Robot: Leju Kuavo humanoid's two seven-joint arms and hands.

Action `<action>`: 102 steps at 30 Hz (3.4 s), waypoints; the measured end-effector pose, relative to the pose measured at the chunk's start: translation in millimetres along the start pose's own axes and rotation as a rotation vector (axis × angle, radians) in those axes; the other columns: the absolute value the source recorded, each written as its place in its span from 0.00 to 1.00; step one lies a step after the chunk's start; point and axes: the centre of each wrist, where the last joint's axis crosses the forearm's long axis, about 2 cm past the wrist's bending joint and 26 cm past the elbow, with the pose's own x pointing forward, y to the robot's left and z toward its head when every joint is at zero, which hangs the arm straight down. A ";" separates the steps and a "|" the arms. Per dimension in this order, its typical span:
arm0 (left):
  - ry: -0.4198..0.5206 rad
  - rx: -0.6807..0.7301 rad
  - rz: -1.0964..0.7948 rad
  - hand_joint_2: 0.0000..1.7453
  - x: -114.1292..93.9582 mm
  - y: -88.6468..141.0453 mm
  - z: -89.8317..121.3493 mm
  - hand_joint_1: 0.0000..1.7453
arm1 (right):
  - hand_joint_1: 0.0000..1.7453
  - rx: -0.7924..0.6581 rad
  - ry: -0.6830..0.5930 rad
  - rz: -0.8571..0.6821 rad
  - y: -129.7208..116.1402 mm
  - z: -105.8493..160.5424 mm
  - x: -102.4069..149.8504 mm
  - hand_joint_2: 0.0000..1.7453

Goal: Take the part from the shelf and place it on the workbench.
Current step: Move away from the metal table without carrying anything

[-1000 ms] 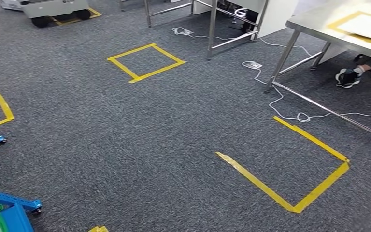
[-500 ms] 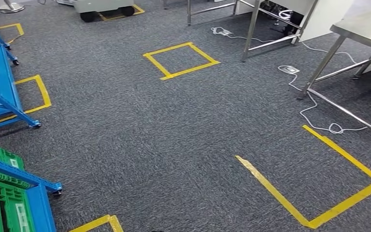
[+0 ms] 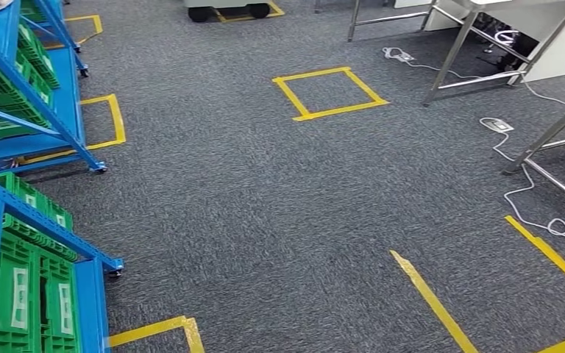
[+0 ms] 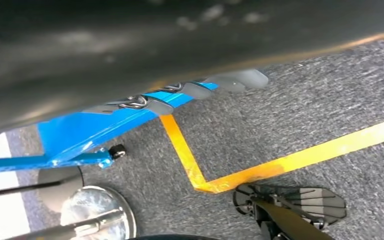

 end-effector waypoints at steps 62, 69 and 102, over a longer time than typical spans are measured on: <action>-0.031 -0.006 -0.003 0.00 0.5 -2.3 0.7 0.00 | 0.00 0.004 -0.013 0.006 0.2 -0.5 1.0 0.00; -0.052 -0.009 -0.010 0.00 0.7 -0.2 0.3 0.00 | 0.00 0.011 -0.024 0.011 -0.1 -1.1 1.5 0.00; -0.077 0.000 -0.049 0.00 0.7 -0.5 0.4 0.00 | 0.00 -0.015 -0.065 -0.016 -5.3 -3.5 2.8 0.00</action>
